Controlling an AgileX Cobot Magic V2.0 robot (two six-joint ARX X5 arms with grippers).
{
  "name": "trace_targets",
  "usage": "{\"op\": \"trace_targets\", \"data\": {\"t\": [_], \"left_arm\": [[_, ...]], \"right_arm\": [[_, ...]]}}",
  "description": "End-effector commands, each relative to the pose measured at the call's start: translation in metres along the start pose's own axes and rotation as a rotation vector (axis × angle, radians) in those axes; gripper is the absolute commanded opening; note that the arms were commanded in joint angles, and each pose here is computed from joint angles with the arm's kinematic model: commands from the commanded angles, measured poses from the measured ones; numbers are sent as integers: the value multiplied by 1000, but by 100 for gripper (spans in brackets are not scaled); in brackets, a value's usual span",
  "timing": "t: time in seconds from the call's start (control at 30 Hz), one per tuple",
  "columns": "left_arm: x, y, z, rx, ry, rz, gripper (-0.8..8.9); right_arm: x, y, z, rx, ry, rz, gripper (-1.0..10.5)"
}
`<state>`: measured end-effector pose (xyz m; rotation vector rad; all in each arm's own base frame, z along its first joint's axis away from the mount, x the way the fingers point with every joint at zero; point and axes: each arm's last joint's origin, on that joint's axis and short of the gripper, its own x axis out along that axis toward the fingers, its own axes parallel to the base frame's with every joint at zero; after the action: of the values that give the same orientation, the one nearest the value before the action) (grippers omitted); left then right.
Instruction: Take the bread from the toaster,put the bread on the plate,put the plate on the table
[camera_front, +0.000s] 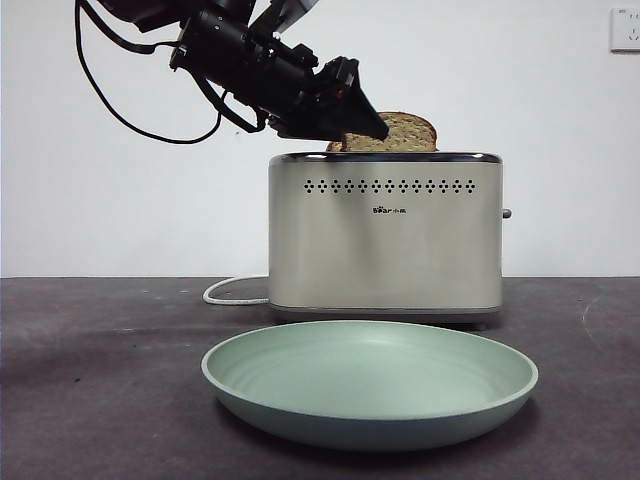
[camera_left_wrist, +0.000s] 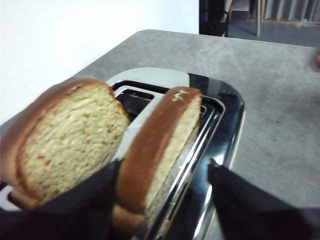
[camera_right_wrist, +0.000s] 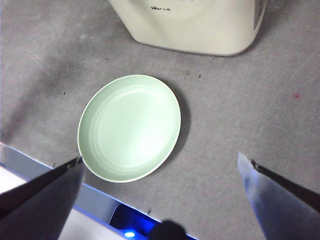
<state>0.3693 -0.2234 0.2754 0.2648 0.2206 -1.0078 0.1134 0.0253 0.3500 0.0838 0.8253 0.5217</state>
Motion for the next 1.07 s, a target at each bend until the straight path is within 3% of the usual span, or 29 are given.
{"op": "trace_targets", "data": {"t": [0.03, 0.63, 1.07], "left_arm": [[3, -3, -1, 9, -1, -20, -9], [0, 3, 24, 7, -116, 7, -9], [-53, 3, 118, 44, -198, 27, -8]], "right_arm": [[-1, 1, 1, -13, -8, 2, 567], [-1, 1, 1, -12, -8, 2, 566], [4, -2, 3, -4, 12, 1, 566]]}}
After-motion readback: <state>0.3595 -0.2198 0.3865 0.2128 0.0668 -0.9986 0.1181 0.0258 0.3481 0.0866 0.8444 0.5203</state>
